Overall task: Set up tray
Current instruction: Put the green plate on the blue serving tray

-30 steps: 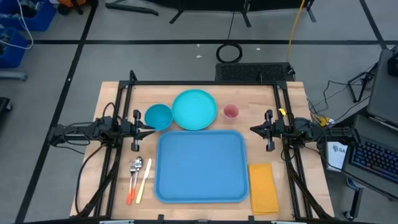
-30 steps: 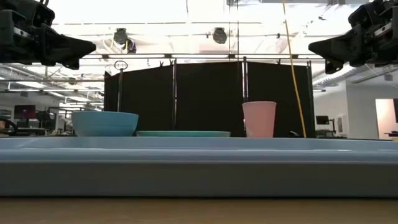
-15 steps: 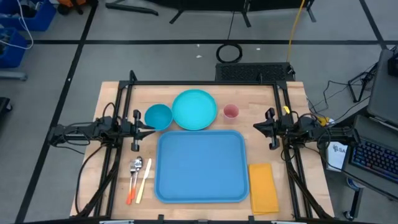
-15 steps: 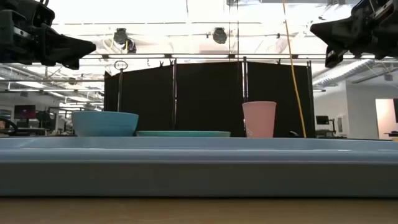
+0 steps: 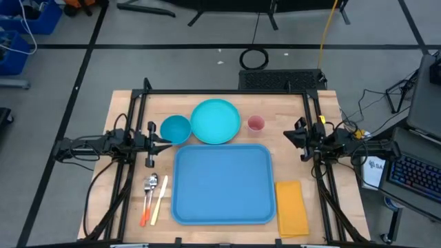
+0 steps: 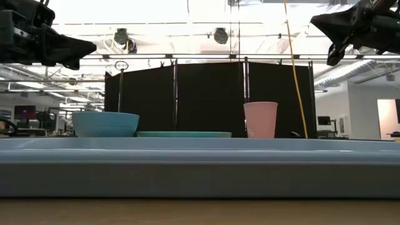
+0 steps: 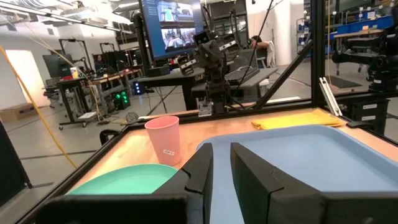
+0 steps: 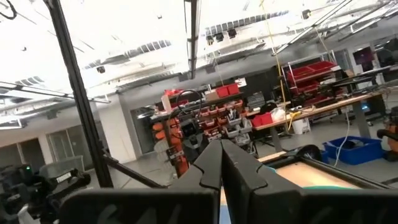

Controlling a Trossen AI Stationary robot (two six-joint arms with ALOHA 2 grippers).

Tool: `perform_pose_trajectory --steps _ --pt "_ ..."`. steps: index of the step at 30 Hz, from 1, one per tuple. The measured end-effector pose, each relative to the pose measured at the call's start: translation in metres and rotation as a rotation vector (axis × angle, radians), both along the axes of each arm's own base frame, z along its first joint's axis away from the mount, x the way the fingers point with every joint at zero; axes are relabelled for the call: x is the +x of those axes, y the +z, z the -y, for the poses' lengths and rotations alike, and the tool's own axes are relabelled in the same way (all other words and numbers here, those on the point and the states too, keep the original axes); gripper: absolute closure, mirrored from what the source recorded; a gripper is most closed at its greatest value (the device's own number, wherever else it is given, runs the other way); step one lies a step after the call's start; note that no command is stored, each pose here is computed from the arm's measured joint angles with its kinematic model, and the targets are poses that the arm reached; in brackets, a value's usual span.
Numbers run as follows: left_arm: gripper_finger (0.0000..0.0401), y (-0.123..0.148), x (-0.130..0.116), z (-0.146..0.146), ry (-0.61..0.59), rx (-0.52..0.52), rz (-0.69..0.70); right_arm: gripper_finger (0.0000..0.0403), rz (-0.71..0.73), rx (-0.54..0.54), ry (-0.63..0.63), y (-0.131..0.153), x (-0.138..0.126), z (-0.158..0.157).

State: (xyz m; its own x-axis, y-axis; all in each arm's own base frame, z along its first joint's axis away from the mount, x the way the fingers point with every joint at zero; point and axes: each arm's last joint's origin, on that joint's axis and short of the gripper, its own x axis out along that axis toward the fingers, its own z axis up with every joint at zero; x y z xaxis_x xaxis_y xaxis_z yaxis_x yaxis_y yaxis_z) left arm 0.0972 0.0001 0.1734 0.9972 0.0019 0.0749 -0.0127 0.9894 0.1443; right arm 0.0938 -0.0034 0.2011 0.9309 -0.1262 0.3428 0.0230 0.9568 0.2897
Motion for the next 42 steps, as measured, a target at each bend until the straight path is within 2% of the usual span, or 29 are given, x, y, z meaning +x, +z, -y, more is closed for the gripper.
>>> perform_pose_trajectory --steps 6,11,15,22,25,28,31,36,39,42 --pt "0.0339 0.001 0.0 0.0 0.0 0.001 0.015 0.0403 -0.004 -0.008 -0.006 0.0 0.002 0.0" --pt "0.0338 0.003 0.0 0.0 0.001 0.007 0.03 0.0403 0.069 -0.084 -0.04 0.008 0.001 0.0" --pt "0.0339 0.009 -0.001 0.0 0.0 -0.002 0.093 0.0403 0.1 -0.181 -0.121 0.013 0.0 0.001" --pt "0.0338 0.019 -0.003 0.0 -0.001 -0.048 0.204 0.0403 -0.015 -0.299 -0.293 0.009 0.009 0.007" --pt "0.0338 0.026 -0.006 -0.002 0.062 -0.054 0.279 0.0403 -0.097 -0.326 -0.307 0.006 0.017 0.01" --pt "0.0338 0.032 -0.008 -0.004 0.105 -0.08 0.35 0.0403 -0.063 -0.337 -0.283 0.031 0.025 0.01" --pt "0.0339 0.033 -0.009 -0.004 0.108 -0.079 0.364 0.0403 -0.103 -0.349 -0.261 0.046 0.039 0.01" --pt "0.0339 0.032 -0.008 -0.003 0.085 -0.102 0.351 0.0403 -0.169 -0.372 -0.137 0.062 0.073 0.009" --pt "0.0339 0.032 -0.008 -0.003 0.08 -0.11 0.348 0.0403 -0.262 -0.378 -0.097 0.063 0.1 0.009" --pt "0.0338 0.032 -0.008 -0.003 0.053 -0.16 0.346 0.0403 -0.378 -0.378 -0.071 0.06 0.13 0.011"
